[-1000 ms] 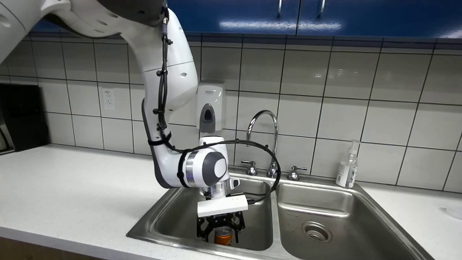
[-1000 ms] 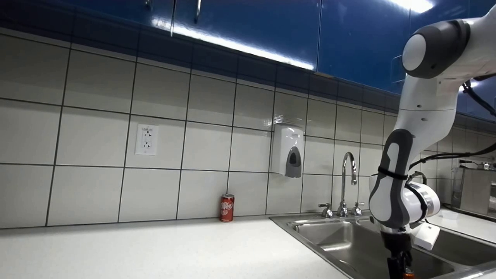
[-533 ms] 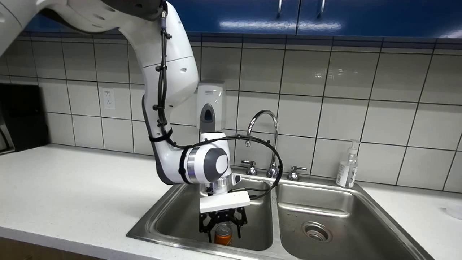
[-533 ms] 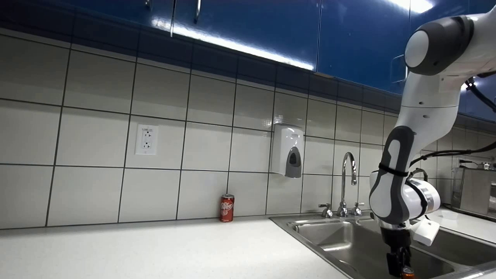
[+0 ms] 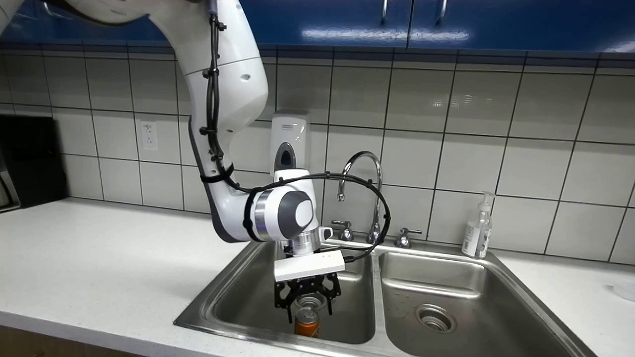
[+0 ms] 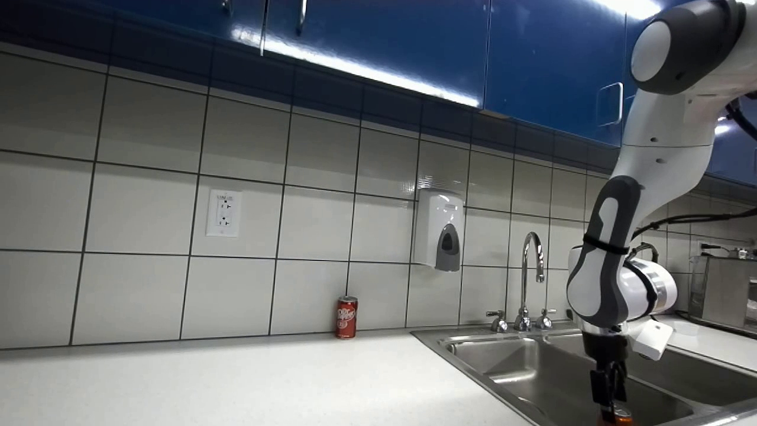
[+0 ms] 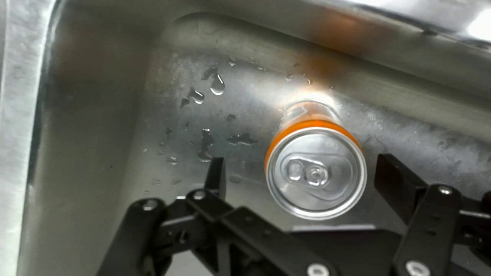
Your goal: Put the Fanta can inside the left part of the sink
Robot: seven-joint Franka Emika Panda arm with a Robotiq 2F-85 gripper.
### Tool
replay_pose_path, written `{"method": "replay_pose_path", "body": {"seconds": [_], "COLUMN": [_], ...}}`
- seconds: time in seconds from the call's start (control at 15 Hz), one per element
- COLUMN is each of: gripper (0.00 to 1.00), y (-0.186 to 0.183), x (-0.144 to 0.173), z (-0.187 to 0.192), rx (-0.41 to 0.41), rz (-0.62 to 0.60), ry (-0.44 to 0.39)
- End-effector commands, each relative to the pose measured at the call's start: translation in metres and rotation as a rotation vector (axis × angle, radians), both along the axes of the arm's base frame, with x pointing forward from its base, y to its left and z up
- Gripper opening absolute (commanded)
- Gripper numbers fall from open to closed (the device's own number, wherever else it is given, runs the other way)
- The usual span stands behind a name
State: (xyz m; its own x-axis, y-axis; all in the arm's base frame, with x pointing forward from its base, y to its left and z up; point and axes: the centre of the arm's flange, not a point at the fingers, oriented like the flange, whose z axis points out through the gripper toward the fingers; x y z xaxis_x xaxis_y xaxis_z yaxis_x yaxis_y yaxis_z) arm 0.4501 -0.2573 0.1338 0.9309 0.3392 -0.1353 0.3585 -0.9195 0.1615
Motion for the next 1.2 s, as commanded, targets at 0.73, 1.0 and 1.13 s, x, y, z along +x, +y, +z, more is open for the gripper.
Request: {"method": "replay_pose_path", "body": {"seconds": [0.73, 1.0, 1.13], "gripper": [1.00, 1.00, 1.00], "y": [0.034, 0.057, 0.068], "x": [-0.054, -0.066, -0.068], "z": [0.089, 0.107, 0.115], "rx": [-0.047, -0.063, -0.060], "rz": [0.163, 0.224, 0.252], "ry": [-0.063, -0.071, -0.072]}}
